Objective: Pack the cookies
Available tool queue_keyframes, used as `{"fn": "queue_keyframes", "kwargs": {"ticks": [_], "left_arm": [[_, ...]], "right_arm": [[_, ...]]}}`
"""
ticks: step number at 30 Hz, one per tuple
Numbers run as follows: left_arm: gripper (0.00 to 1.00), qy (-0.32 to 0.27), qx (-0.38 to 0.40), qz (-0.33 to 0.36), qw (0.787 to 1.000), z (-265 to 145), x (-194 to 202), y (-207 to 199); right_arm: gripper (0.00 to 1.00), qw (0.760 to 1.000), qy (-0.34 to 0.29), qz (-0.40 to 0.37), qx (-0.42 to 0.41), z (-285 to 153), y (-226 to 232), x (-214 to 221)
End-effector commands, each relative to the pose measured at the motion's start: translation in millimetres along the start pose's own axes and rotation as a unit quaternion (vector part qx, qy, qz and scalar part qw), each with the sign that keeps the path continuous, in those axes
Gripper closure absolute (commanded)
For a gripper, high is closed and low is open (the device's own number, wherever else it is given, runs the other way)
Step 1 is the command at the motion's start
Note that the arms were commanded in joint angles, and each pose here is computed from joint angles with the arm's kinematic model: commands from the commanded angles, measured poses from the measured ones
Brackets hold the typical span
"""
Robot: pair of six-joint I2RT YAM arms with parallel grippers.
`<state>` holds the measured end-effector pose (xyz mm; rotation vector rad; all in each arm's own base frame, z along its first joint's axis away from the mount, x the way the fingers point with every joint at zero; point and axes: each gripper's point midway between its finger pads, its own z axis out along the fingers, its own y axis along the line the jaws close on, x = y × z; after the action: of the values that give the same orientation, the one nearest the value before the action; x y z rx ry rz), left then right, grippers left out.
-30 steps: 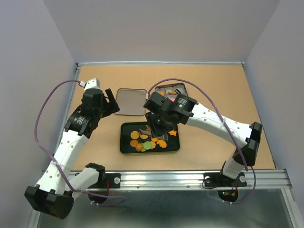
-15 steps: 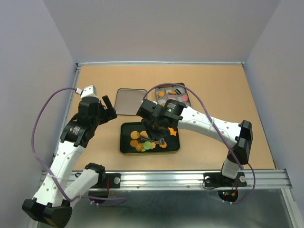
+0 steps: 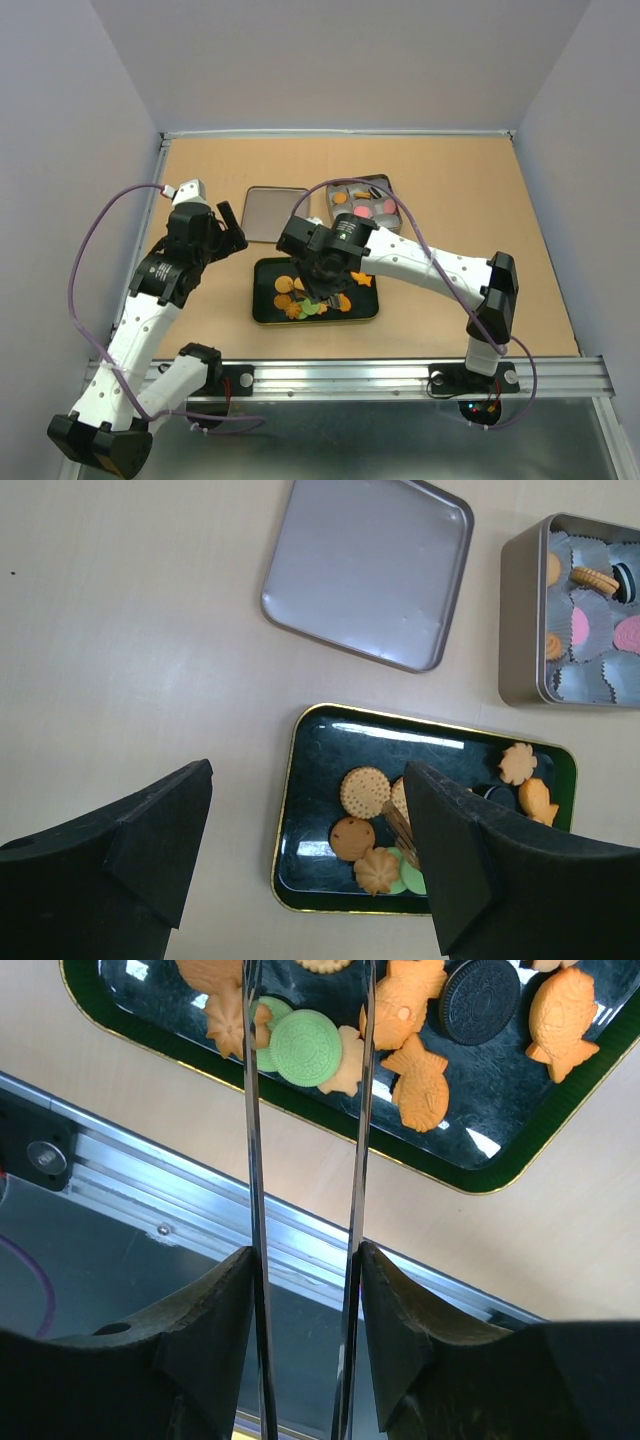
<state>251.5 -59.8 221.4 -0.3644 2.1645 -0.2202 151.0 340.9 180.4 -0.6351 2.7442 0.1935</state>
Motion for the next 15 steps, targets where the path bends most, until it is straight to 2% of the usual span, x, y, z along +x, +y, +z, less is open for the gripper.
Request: {"fn": "queue_keyframes", "kwargs": {"ticks": [1,9,15], "left_arm": [[0.12,-0.014,0.007,0.009,1.0,1.5,-7.3,-3.9],[0.12,-0.015,0.005,0.017,1.0,3.3,-8.2,-3.2],[0.12,-0.016,0.002,0.019,1.0,3.3,-10.0,-2.9]], "right_arm": [[0.5,1.0,-0.015,0.003,-0.001,-5.3,7.8,-7.7],[0.5,1.0,-0.003,-0.001,0.014,4.0,4.7,-3.5],[0.57,1.0,-0.006,-0.003,0.017,3.8,3.9,-5.4]]}}
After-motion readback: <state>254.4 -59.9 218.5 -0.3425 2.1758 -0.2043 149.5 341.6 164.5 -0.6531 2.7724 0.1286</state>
